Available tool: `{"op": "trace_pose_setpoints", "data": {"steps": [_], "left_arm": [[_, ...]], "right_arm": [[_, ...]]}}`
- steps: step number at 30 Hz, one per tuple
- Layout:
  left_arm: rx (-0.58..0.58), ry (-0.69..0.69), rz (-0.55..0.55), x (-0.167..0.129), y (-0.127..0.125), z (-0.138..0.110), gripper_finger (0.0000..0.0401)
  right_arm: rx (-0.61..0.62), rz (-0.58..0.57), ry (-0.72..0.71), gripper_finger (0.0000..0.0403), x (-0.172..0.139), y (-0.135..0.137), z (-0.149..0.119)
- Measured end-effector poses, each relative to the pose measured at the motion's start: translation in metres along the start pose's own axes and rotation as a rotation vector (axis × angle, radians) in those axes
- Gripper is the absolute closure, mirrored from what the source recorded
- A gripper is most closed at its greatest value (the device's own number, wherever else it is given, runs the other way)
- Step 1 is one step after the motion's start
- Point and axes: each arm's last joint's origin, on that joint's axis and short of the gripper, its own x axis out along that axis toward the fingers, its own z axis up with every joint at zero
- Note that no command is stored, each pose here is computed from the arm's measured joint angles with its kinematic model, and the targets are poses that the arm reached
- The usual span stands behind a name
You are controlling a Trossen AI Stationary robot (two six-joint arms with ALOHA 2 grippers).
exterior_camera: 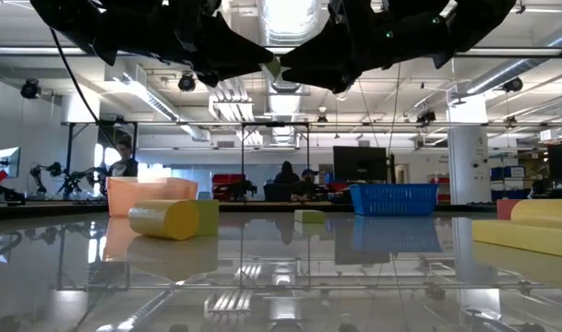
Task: Sort & place blocks by color
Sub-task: Put the green wooden block into the white bin
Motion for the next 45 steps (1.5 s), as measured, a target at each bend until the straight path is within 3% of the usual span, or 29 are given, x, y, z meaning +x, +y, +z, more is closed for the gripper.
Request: {"op": "trace_pose_setpoints", "data": {"steps": [3, 7, 12, 19, 28, 31, 36, 40, 45], "left_arm": [[-0.042, 0.005, 0.0, 0.0, 0.0, 0.0, 0.0288], [-0.12, 0.074, -0.018, 0.001, -0.005, -0.002, 0.0288], [-0.13, 0.246, -0.093, 0.001, -0.025, 0.012, 0.0288], [-0.129, 0.547, -0.164, -0.016, -0.062, 0.052, 0.0288], [-0.373, 0.776, -0.115, -0.038, -0.102, 0.075, 0.0288], [-0.472, 0.927, -0.108, -0.043, -0.119, 0.073, 0.0288], [-0.628, 1.321, -0.113, -0.05, -0.157, 0.065, 0.0288], [-0.662, 1.624, -0.163, -0.056, -0.191, 0.053, 0.0288], [-0.657, 1.828, -0.18, -0.063, -0.217, 0.034, 0.0288]], "right_arm": [[0.0, -0.009, 0.027, 0.0134, -0.004, -0.001, 0.001], [-0.029, -0.112, 0.066, 0.0142, -0.014, -0.006, 0.012], [-0.083, -0.179, 0.08, 0.015, -0.029, -0.009, 0.025], [-0.122, -0.191, 0.037, 0.0154, -0.039, -0.011, 0.036], [-0.144, -0.19, 0.044, 0.0161, -0.038, -0.011, 0.035], [-0.143, -0.19, 0.044, 0.0161, -0.038, -0.011, 0.035], [-0.139, -0.189, 0.043, 0.0159, -0.038, -0.011, 0.035], [-0.133, -0.188, 0.042, 0.0162, -0.038, -0.01, 0.035], [-0.133, -0.186, 0.04, 0.0161, -0.038, -0.01, 0.035]]}}
